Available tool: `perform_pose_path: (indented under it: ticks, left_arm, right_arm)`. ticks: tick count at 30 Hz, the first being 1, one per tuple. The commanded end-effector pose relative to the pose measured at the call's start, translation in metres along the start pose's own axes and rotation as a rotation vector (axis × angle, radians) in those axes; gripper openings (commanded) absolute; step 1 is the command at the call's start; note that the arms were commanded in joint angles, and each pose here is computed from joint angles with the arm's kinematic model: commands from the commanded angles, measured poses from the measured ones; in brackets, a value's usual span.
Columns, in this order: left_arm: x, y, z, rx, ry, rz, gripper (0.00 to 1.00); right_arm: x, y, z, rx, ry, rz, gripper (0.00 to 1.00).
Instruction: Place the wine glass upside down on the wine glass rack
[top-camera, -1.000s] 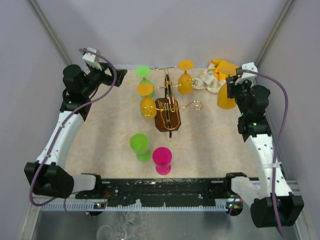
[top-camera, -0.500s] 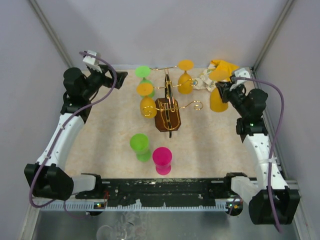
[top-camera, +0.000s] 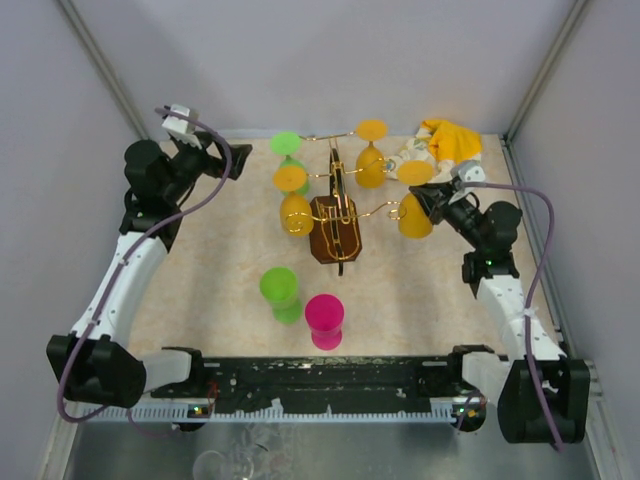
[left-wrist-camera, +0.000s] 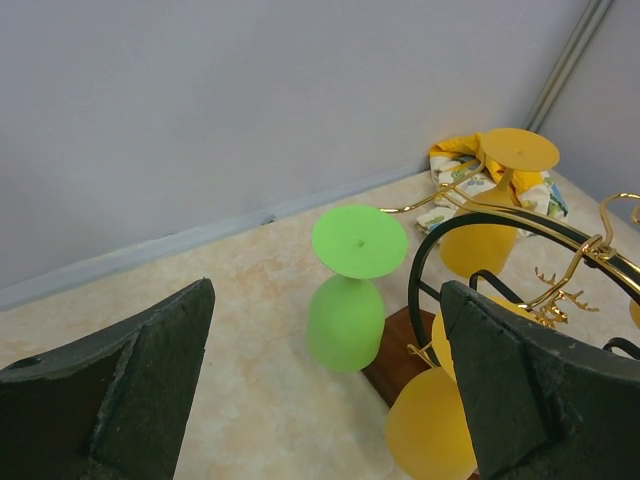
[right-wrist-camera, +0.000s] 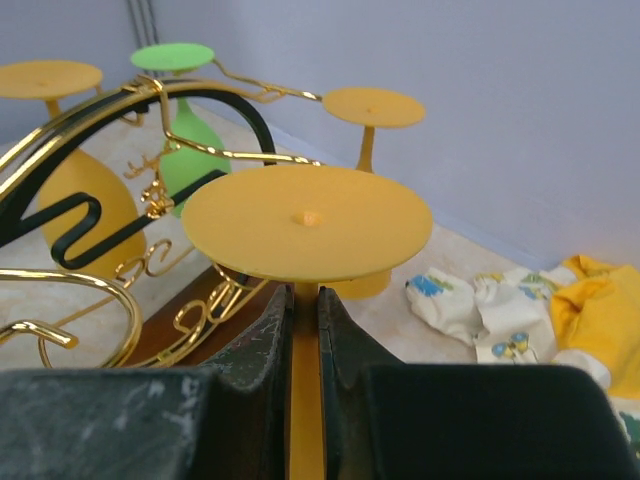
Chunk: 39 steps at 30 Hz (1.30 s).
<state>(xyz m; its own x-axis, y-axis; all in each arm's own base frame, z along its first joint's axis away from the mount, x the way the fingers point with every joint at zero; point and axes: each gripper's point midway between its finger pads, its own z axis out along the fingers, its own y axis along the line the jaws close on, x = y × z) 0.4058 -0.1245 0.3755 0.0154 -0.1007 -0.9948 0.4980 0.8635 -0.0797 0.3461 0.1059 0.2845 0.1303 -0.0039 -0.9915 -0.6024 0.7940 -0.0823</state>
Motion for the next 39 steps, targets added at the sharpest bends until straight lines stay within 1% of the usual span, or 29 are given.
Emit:
perform_pose_path:
  ticks: [1, 12, 20, 31, 39]
  left_arm:
    - [-0.004, 0.004, -0.006, -0.022, -0.020, 0.020, 0.99]
    - [-0.004, 0.007, -0.007, -0.043, -0.022, 0.026, 0.99]
    - [-0.002, 0.011, -0.008, -0.062, -0.022, 0.038, 0.99]
    - [-0.003, 0.013, -0.006, -0.068, -0.022, 0.047, 0.99]
    - [0.000, 0.014, -0.006, -0.071, -0.017, 0.053, 0.99]
  right_arm:
    - [-0.037, 0.011, 0.005, -0.089, -0.156, -0.080, 0.00]
    - [-0.030, 0.018, 0.016, -0.174, -0.187, -0.053, 0.00]
    - [-0.021, 0.031, 0.035, -0.236, -0.182, -0.036, 0.00]
    - [-0.021, 0.033, 0.054, -0.261, -0.210, -0.011, 0.00]
    - [-0.017, 0.035, 0.070, -0.285, -0.207, 0.003, 0.00]
